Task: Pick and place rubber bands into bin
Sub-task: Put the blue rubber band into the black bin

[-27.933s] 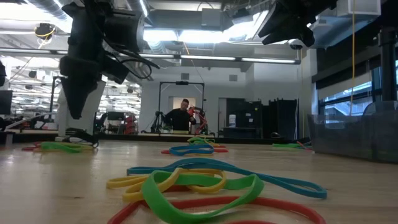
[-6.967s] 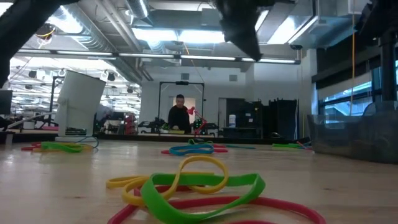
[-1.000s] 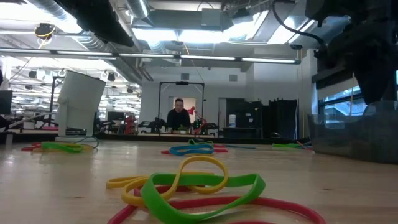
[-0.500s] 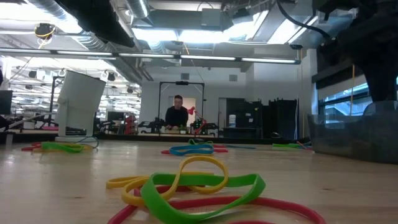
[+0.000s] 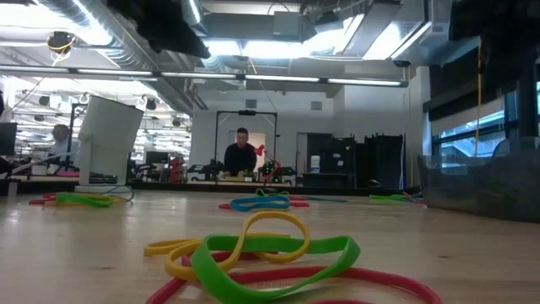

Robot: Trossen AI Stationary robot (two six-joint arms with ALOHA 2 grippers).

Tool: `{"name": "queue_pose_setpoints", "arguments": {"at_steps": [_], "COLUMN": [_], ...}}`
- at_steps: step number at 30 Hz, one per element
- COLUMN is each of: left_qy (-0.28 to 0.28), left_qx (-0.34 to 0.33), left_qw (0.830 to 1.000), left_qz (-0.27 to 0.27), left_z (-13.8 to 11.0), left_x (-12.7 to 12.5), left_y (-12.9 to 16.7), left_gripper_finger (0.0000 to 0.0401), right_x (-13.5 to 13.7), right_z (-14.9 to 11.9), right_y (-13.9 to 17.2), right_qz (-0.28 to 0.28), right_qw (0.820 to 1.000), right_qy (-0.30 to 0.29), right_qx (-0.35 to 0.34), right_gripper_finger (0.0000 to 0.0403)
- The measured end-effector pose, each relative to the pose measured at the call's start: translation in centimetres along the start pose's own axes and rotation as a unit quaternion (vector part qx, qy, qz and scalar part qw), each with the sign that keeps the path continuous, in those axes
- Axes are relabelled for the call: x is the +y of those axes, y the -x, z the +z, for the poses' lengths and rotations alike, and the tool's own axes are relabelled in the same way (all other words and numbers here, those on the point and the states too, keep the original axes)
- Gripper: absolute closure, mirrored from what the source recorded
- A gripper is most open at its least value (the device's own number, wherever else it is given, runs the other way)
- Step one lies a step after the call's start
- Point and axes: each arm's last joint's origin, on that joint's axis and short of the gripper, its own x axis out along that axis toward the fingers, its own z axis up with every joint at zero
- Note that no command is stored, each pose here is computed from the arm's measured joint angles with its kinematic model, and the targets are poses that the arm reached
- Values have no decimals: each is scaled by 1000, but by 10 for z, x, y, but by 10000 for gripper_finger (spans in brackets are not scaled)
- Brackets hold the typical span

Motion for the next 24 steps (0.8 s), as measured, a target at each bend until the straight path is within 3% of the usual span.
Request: {"name": "queue_pose_setpoints", "arguments": {"at_steps": [8, 12, 15, 18, 24], "left_qy": [-29, -42, -7, 56, 158], "left_qx": [59, 103, 160, 237, 363], "left_qw": [997, 993, 985, 965, 908], "left_qz": [30, 40, 62, 98, 138], "left_z": [27, 29, 22, 8, -15], "left_x": [-18, -21, -14, 0, 20], "left_y": [-30, -36, -35, -32, -26], "left_gripper_finger": [399, 399, 399, 399, 395], "right_x": [-20, -20, -18, -17, -17], "right_z": [4, 15, 23, 28, 32], "right_y": [19, 18, 16, 13, 8], "right_qz": [0, -3, -4, -8, -21], "right_qw": [996, 992, 987, 985, 984], "right_qy": [0, 43, 71, 83, 104], "right_qx": [-89, -121, -143, -152, -142], "right_gripper_finger": [401, 402, 402, 402, 402]}}
